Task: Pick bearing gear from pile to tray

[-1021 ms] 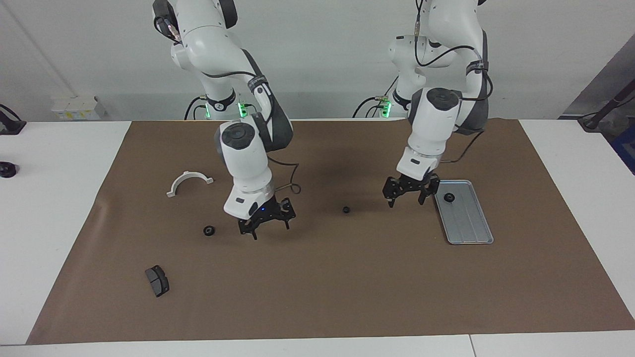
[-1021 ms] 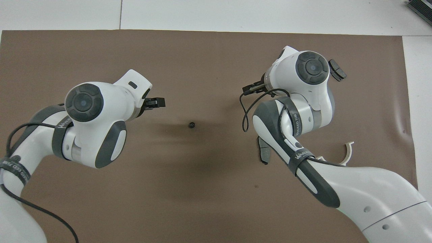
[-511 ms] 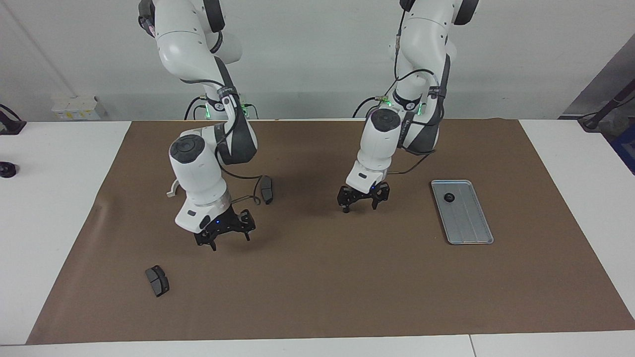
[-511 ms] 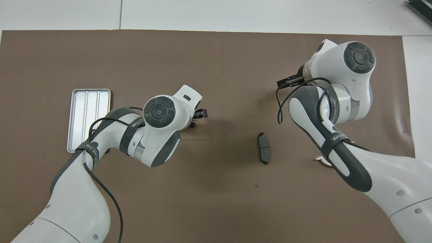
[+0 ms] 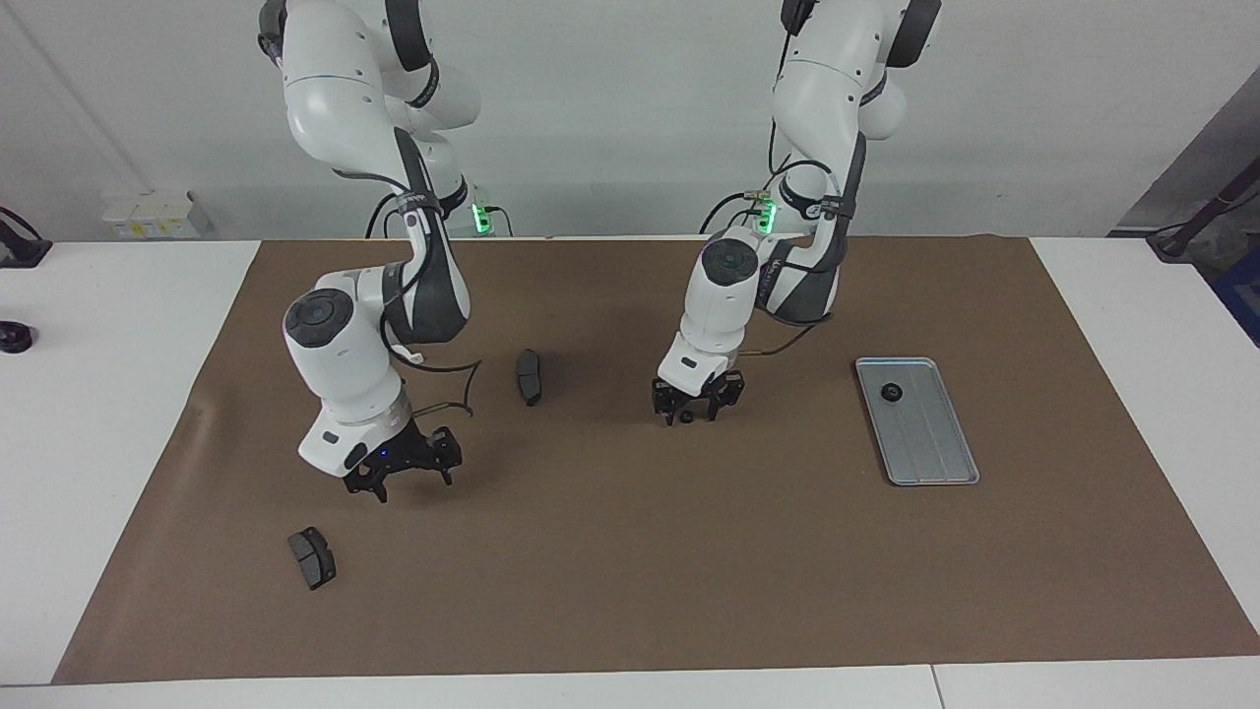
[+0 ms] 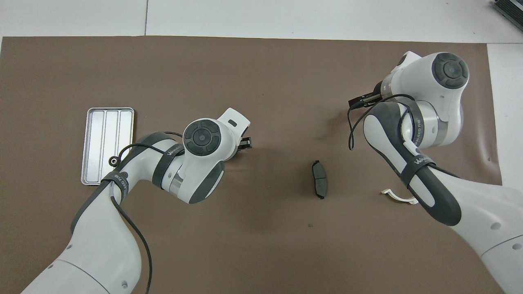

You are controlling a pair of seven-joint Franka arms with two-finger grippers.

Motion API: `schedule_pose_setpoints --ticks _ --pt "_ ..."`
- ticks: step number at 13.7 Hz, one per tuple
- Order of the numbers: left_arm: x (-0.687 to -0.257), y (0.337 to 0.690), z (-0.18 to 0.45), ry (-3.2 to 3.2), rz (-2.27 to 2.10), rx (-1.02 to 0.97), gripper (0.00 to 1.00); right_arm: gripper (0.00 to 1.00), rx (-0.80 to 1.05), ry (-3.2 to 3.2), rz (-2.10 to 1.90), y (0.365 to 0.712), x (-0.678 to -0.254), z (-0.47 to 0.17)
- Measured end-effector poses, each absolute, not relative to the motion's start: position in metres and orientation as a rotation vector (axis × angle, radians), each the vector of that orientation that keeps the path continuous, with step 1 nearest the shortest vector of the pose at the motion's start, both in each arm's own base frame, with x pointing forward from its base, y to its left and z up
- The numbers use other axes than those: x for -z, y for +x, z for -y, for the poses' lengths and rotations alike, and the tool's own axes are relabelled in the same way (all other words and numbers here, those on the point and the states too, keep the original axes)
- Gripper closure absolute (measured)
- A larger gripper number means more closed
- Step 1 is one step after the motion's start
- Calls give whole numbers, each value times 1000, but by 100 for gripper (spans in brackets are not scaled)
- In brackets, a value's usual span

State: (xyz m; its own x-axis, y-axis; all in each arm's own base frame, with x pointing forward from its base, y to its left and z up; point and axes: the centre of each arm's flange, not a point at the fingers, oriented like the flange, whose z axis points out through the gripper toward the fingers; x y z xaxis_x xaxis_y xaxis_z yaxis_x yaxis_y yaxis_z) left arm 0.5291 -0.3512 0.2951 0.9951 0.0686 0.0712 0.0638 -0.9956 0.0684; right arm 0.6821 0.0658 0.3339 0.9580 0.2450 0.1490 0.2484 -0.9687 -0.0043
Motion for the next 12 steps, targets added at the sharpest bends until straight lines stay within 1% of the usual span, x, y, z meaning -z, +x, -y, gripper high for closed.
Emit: schedule_pose_setpoints --ticks 1,2,3,4,5,6,7,8,9,10,11,12 --pt "-294 528 351 3078 -101 -101 31 8 224 -3086 389 681 -332 -66" --pt "-294 527 351 3083 -100 -92 31 8 216 -3086 390 680 -329 -66" --pt "-293 527 351 3086 -99 -87 38 15 208 -3087 390 679 -326 -66" --pt "-294 525 352 3089 -95 -81 38 19 200 -3087 389 679 -323 -66" --pt "-295 524 354 3093 -89 -77 46 20 193 -3088 386 678 -320 -64" --pt "-295 522 355 3096 -84 -72 46 23 186 -3090 379 679 -316 -61" --pt "-295 521 357 3097 -79 -69 48 23 180 -3091 371 679 -314 -58" --pt "-295 520 358 3098 -77 -69 51 25 177 -3092 366 679 -312 -55" --pt "-296 521 357 3098 -79 -72 61 27 175 -3093 363 679 -312 -54" --pt "-296 521 358 3098 -78 -72 62 27 174 -3093 364 679 -311 -54" --pt "-296 521 357 3098 -80 -73 68 30 173 -3093 364 679 -311 -54" --pt "-297 522 357 3097 -82 -74 78 30 171 -3093 364 679 -310 -54"
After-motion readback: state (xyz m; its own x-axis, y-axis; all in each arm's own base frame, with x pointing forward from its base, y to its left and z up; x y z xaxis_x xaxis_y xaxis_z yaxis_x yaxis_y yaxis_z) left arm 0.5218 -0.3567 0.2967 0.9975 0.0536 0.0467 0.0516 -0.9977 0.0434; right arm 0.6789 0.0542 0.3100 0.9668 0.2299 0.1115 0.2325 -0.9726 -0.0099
